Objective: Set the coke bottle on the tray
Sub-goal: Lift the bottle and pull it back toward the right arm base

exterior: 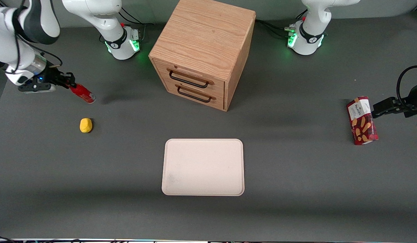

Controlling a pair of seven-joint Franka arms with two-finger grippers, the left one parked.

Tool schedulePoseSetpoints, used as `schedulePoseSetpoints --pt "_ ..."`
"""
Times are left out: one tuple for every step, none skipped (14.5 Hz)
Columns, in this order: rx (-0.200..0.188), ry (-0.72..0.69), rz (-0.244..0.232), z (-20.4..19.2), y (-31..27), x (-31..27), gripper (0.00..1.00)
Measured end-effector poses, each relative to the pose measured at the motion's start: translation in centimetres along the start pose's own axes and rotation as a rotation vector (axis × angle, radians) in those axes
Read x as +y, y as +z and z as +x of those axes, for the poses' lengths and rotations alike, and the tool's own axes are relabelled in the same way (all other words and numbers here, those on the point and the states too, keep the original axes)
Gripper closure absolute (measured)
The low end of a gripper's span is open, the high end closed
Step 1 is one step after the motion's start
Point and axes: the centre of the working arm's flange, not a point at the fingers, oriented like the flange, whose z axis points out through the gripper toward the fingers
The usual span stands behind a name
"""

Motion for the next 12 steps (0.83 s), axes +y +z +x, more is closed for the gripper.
schedulePoseSetpoints --pt "0.002 -0.009 -0.009 0.4 -2.2 -0.3 0.67" --pt "0.005 -0.015 -0.016 0.7 -4.6 -0.6 0.67" --pt "0.007 -0.019 -0.023 0.9 -7.0 -0.8 0.67" --pt "0.009 -0.02 -0.027 0.9 -9.3 -0.9 0.67" --pt "0.013 -0.017 -0.029 0.8 -11.5 -0.8 0.67" --pt "0.017 -0.012 -0.031 0.5 -13.7 -0.7 0.67" --pt "0.023 -0.008 -0.032 0.3 -15.7 -0.6 0.67" --pt "0.026 -0.004 -0.033 0.0 -17.6 -0.5 0.67" --pt "0.028 -0.001 -0.034 -0.3 -19.4 -0.5 0.67" --pt "0.031 -0.005 -0.035 -0.6 -20.9 -0.4 0.67" --pt "0.04 -0.012 -0.038 -0.6 -22.2 -0.4 0.67" --pt "0.048 -0.017 -0.041 -0.4 -23.1 -0.4 0.67"
